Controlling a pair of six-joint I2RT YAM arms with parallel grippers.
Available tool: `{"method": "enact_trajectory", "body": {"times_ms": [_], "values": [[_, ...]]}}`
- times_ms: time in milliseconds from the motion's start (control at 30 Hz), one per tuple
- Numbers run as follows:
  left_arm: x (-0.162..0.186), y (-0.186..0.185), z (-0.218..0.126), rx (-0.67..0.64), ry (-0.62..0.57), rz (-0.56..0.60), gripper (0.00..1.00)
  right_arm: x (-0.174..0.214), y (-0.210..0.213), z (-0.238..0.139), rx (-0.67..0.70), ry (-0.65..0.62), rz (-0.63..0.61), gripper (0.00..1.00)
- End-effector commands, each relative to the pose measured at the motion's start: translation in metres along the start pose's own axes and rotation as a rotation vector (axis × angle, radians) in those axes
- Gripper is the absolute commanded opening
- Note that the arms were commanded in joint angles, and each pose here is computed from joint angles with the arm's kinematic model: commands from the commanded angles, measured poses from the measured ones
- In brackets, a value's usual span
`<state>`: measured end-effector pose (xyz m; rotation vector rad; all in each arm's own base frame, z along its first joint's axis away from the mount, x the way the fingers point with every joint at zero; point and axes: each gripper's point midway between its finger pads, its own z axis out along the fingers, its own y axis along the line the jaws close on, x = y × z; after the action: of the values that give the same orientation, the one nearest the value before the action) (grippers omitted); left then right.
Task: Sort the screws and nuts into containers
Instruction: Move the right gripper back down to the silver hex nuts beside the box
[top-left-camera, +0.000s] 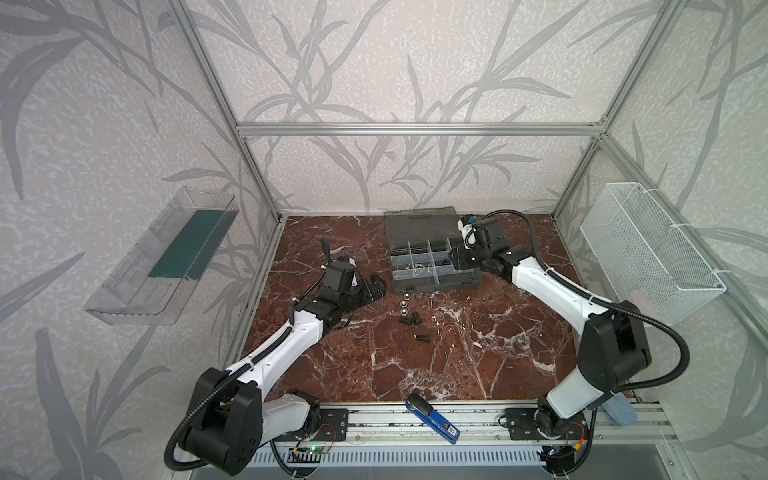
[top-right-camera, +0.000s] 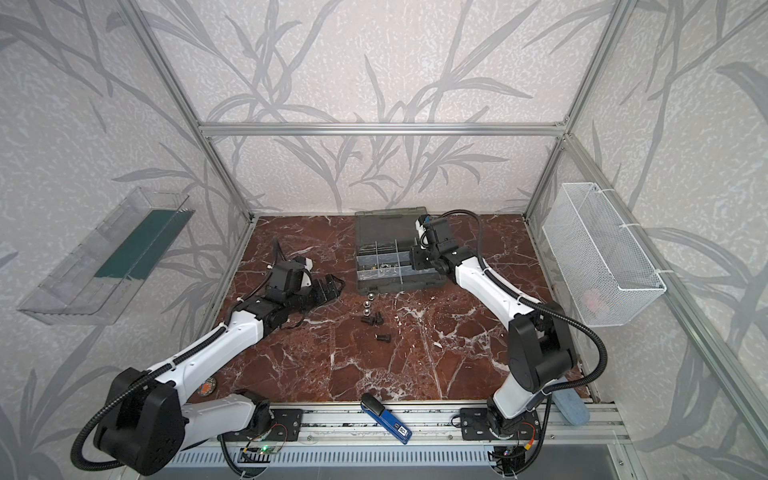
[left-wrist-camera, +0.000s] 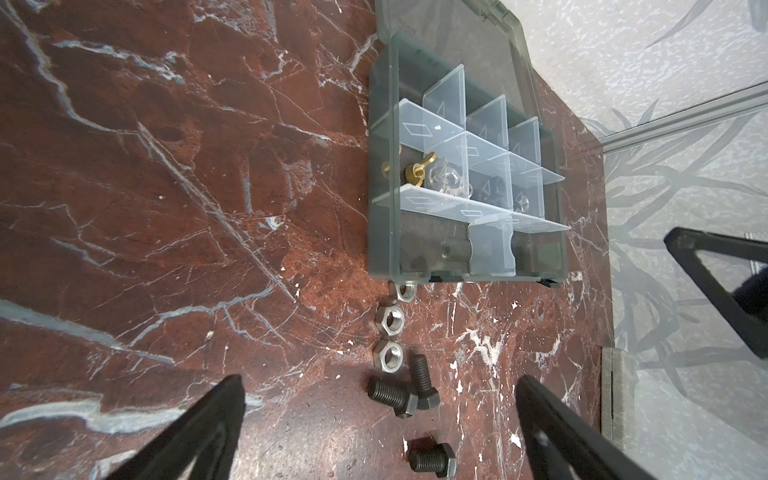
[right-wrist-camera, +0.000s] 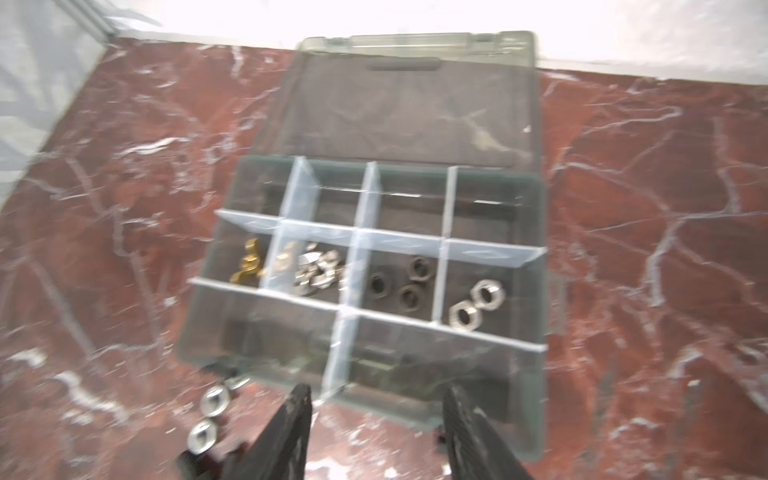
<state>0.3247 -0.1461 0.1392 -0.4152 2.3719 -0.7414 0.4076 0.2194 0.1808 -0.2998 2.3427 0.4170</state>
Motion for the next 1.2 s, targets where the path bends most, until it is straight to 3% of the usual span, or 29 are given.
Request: {"method": "enact_trajectory", "body": {"times_ms": [0,400,1167], "values": [[-0.002,0.004,0.005,-0.009,0.000,-0.023,0.99,0.045,0.021,0.003,0.012,0.115,0.061,0.53],[0.005,0.013,0.003,-0.015,0.014,-0.037,0.99,0.117,0.063,0.031,0.070,0.292,0.113,0.56],[0.006,0.031,-0.007,-0.046,-0.005,-0.064,0.99,0.139,0.137,0.083,0.004,0.359,0.019,0.57]]}}
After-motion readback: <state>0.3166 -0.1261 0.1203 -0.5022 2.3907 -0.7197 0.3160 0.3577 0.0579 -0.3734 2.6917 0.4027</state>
